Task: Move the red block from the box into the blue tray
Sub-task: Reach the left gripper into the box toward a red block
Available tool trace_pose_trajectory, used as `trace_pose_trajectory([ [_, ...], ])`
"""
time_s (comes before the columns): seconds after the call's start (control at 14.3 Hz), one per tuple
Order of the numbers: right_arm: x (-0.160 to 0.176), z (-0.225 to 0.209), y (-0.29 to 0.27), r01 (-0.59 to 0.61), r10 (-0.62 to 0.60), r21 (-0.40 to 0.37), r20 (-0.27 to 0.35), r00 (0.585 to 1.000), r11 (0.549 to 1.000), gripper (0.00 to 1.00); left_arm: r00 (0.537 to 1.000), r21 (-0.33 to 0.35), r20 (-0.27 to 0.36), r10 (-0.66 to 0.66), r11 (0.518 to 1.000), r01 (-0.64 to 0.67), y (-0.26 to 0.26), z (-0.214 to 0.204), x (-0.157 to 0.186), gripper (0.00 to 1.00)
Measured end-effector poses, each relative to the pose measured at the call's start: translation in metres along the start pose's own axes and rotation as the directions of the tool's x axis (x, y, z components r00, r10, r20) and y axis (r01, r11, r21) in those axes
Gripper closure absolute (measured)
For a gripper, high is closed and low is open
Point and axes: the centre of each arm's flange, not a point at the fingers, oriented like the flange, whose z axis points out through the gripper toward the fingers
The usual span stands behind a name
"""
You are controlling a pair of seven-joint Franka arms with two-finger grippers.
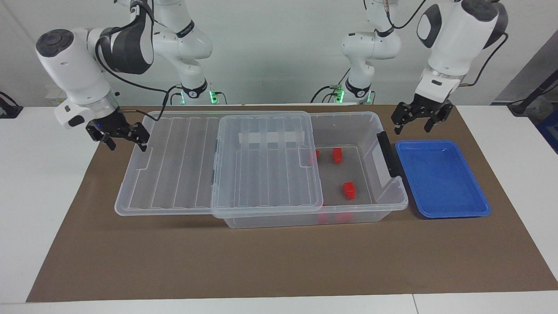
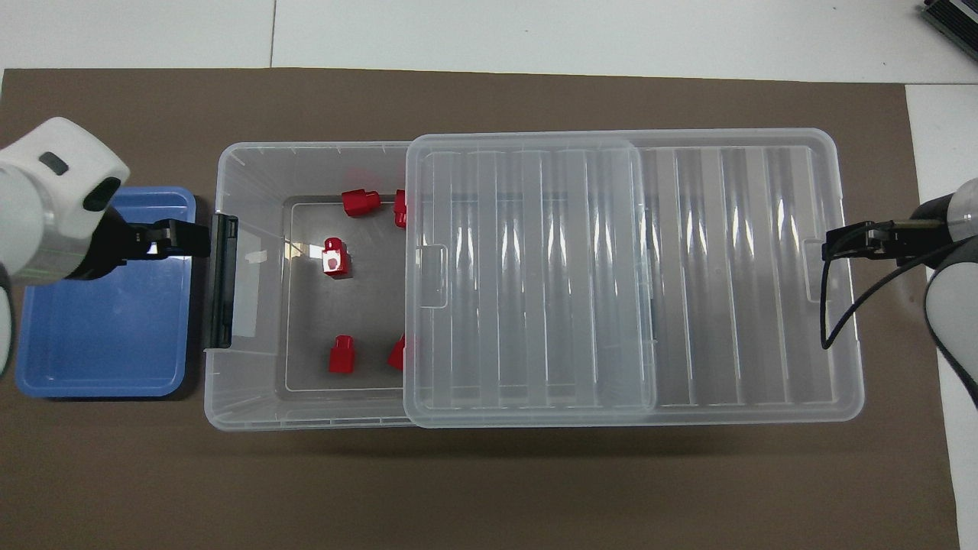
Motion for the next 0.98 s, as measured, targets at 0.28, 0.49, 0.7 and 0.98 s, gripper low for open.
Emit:
trace_pose_trajectory([
  [0.28, -0.003, -0.034, -0.036, -0.020, 0.020, 0.000, -0.002, 1.000, 1.000, 0.00, 0.996, -0.020, -0.017, -0.086, 0.996, 0.086, 0.054, 0.027, -0.015, 0.00],
  [0.49, -0.004, -0.059, -0.037, -0.021, 0.021, 0.001, -0.012, 1.000, 1.000, 0.00, 0.987, -0.027, -0.022, -0.157, 0.987, 0.157, 0.067, 0.062, -0.009, 0.00],
  [0.7, -0.009, -0.086, -0.037, -0.022, 0.022, 0.001, -0.005, 1.000, 1.000, 0.00, 0.983, -0.029, -0.027, -0.184, 0.983, 0.183, 0.062, 0.093, -0.005, 0.00],
  [0.98, -0.012, -0.102, -0.044, -0.008, 0.008, 0.001, 0.000, 1.000, 1.000, 0.00, 0.977, -0.038, -0.043, -0.210, 0.977, 0.209, 0.061, 0.120, 0.000, 0.00],
])
